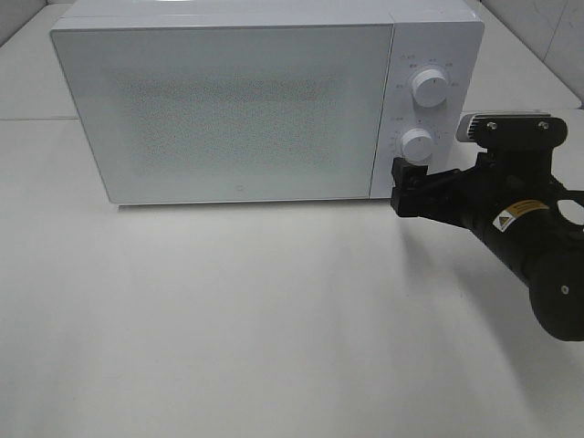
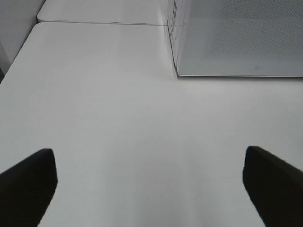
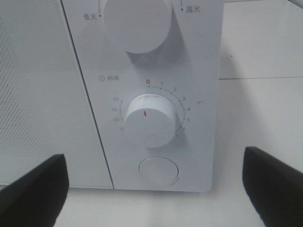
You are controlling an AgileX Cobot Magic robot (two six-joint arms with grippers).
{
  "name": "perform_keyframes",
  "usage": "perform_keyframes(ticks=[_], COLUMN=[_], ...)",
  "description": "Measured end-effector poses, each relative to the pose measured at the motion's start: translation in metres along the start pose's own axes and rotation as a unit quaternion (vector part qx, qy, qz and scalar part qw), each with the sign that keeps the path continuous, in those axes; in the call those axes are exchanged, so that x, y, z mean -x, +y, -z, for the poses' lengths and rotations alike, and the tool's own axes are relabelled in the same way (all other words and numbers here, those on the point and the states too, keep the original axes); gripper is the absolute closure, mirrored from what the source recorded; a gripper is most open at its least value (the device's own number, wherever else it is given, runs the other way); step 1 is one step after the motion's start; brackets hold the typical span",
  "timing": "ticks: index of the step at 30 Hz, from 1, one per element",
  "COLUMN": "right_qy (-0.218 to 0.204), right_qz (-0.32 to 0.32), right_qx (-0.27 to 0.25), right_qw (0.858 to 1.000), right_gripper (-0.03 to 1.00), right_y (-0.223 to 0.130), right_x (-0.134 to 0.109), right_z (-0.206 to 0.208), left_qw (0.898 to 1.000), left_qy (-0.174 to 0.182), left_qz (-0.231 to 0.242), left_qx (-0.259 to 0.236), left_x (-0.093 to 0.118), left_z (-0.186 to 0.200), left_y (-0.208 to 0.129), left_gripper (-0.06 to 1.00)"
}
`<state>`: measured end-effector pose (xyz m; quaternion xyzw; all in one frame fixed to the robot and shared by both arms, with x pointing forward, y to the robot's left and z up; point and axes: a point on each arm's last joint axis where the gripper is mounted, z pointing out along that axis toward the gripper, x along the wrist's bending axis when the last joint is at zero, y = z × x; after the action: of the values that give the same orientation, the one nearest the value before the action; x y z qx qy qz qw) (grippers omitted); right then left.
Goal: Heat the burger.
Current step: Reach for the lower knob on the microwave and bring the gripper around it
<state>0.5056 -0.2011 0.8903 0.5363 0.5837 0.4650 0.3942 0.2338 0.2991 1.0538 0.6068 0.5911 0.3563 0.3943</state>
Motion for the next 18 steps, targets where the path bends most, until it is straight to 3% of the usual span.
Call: perform_keyframes(ticks=[18], right_qy=[-0.006], right_qz=[-0.005], right_qx=[0.017], right_qw=[1.0], right_gripper=[0.01], right_y=[-0.001], right_x=[-0.011], right_z=[-0.035], left_qw=[1.0], left_qy=[0.0], left_qz=[0.0], left_qx=[0.0], left_x=[0.0], left_z=[0.0], left_y=[0.0], left_gripper=[-0.05])
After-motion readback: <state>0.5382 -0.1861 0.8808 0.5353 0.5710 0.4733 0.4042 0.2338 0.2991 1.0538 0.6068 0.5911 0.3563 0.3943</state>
